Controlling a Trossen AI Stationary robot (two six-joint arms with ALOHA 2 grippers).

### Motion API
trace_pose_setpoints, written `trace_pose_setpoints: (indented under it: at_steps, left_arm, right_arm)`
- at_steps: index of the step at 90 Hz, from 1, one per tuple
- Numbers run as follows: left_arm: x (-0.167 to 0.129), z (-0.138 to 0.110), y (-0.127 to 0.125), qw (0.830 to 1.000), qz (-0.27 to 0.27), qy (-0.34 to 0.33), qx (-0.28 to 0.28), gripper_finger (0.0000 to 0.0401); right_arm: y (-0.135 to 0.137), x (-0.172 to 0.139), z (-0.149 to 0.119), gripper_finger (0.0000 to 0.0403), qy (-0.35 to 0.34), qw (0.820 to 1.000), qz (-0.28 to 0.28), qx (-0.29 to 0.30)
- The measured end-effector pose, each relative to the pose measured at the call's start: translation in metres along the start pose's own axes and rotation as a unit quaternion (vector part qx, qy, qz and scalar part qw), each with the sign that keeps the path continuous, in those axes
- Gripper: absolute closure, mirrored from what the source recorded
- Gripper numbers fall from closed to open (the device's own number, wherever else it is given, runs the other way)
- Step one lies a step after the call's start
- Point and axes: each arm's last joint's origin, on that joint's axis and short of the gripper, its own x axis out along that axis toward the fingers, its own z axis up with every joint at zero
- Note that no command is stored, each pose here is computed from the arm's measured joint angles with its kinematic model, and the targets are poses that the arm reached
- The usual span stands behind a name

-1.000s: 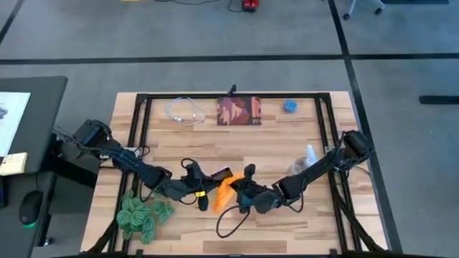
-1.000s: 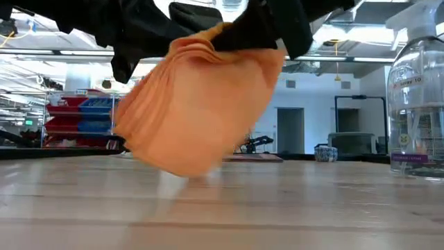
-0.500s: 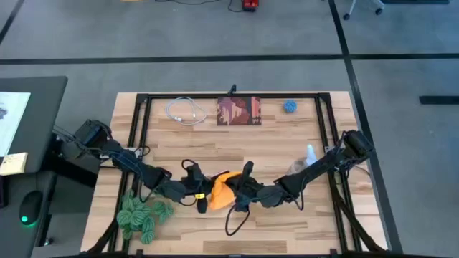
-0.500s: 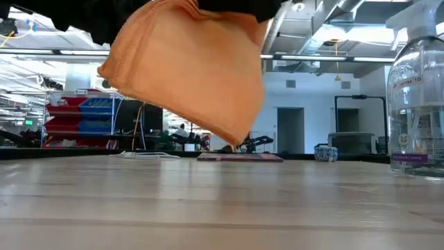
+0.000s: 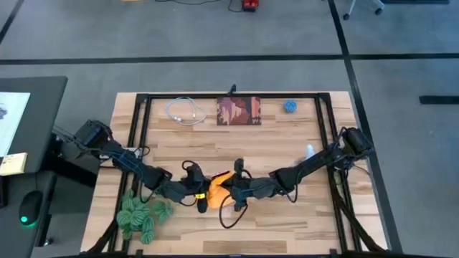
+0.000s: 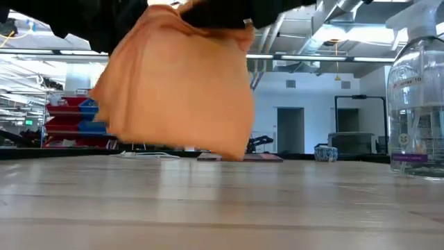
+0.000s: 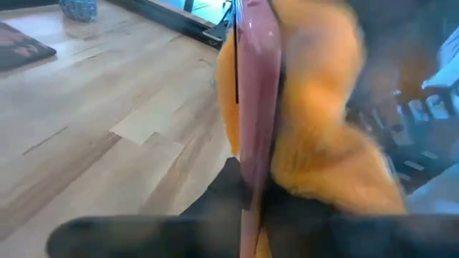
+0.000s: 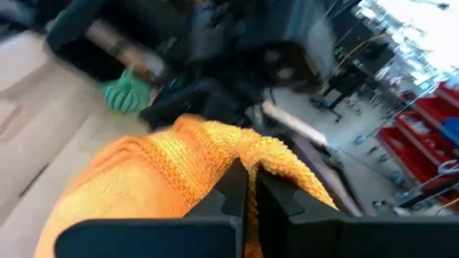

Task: Apply microfiber cloth
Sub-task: Wipe the front of the pink cellphone using microfiber cloth

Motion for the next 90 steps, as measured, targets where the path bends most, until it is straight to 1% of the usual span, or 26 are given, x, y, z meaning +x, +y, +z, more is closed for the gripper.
trace_pose_setpoints:
  at_steps: [10, 21, 27, 42, 53, 60, 72, 90]
  left_arm:
    - [0.000, 0.000, 0.000, 1.000, 0.001, 0.000, 0.000, 0.0394]
    - [0.000, 0.001, 0.000, 1.000, 0.004, -0.008, -0.005, 0.0394]
    - [0.000, 0.003, 0.000, 1.000, 0.006, -0.013, -0.009, 0.0394]
    - [0.000, 0.005, -0.002, 1.000, -0.004, -0.015, -0.015, 0.0394]
    - [0.000, 0.005, -0.002, 1.000, -0.006, -0.014, -0.015, 0.0394]
    - [-0.001, 0.004, -0.003, 1.000, -0.009, -0.010, -0.011, 0.0394]
    - [-0.001, 0.003, -0.003, 1.000, -0.015, -0.003, -0.006, 0.0394]
    - [0.000, 0.001, -0.001, 1.000, -0.004, -0.001, 0.000, 0.0394]
  right_arm:
    - [0.006, -0.006, -0.002, 0.0403, 0.030, 0.999, -0.002, -0.010]
    - [0.007, -0.017, -0.002, 0.0403, 0.070, 0.996, -0.042, -0.035]
    - [0.003, -0.024, 0.002, 0.0403, 0.078, 0.994, -0.060, -0.041]
    - [-0.014, -0.041, 0.019, 0.0403, 0.057, 0.994, -0.090, -0.033]
    - [-0.020, -0.041, 0.026, 0.0403, 0.032, 0.994, -0.104, -0.017]
    - [-0.019, -0.035, 0.028, 0.0403, 0.003, 0.996, -0.091, -0.009]
    - [-0.012, -0.018, 0.023, 0.0403, -0.048, 0.998, -0.045, 0.008]
    - [0.001, 0.002, 0.005, 0.0403, -0.040, 0.999, -0.018, 0.006]
